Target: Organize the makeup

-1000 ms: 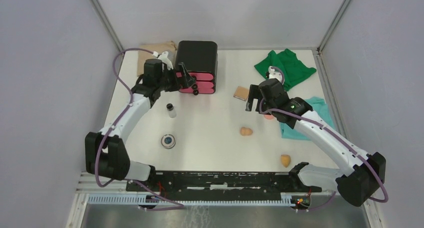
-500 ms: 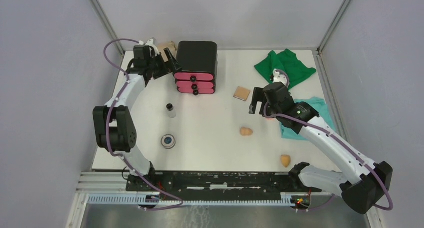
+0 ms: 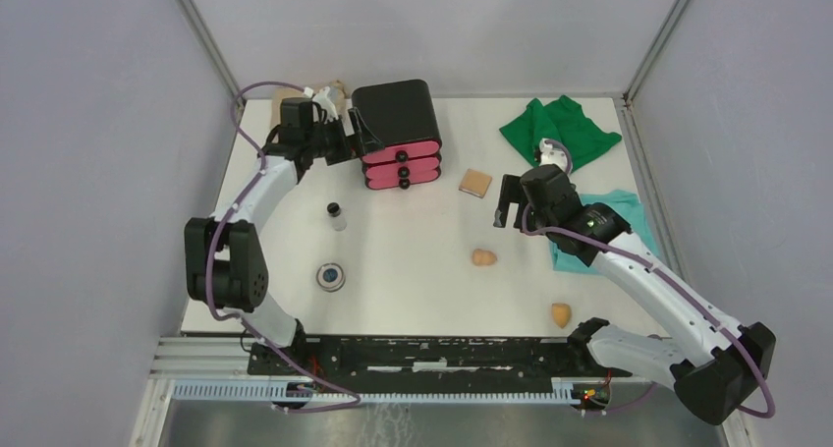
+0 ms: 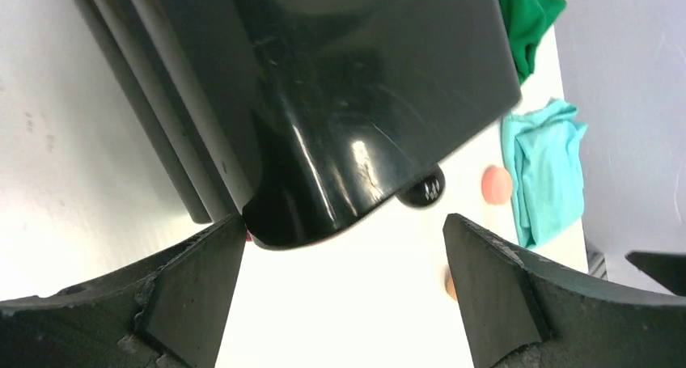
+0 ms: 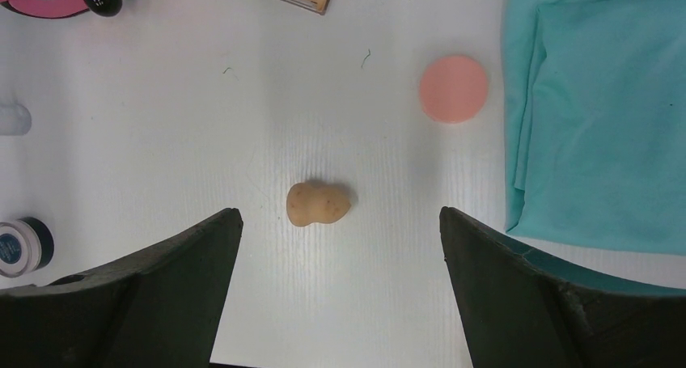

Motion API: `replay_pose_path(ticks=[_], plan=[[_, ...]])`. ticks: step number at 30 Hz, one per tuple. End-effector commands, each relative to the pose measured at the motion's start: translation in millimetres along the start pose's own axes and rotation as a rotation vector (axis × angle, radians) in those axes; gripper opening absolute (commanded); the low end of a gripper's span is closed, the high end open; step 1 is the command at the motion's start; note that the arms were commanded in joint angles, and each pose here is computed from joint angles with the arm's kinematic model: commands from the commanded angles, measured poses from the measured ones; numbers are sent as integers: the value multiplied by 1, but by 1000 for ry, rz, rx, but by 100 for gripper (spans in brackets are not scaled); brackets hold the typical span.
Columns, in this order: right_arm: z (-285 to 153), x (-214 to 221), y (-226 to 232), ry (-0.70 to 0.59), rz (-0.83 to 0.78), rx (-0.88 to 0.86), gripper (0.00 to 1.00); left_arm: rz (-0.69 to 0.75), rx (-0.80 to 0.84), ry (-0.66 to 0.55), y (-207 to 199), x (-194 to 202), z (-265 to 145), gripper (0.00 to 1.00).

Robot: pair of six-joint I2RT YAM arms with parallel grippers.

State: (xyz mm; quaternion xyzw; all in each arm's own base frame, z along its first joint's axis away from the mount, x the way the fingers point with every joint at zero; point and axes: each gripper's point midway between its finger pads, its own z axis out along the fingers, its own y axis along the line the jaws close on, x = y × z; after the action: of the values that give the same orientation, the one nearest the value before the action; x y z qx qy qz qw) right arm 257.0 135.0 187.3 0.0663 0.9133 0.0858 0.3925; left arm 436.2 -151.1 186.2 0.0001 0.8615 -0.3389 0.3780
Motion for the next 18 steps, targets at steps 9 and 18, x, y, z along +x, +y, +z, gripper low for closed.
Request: replay_pose_path(ticks=[9, 18], plan=[[2, -11, 5, -39, -4, -8, 100, 173, -349, -244, -83, 1, -66, 97], [-3, -14, -8, -54, -14, 48, 100, 103, -669, -219, -98, 71, -21, 99]])
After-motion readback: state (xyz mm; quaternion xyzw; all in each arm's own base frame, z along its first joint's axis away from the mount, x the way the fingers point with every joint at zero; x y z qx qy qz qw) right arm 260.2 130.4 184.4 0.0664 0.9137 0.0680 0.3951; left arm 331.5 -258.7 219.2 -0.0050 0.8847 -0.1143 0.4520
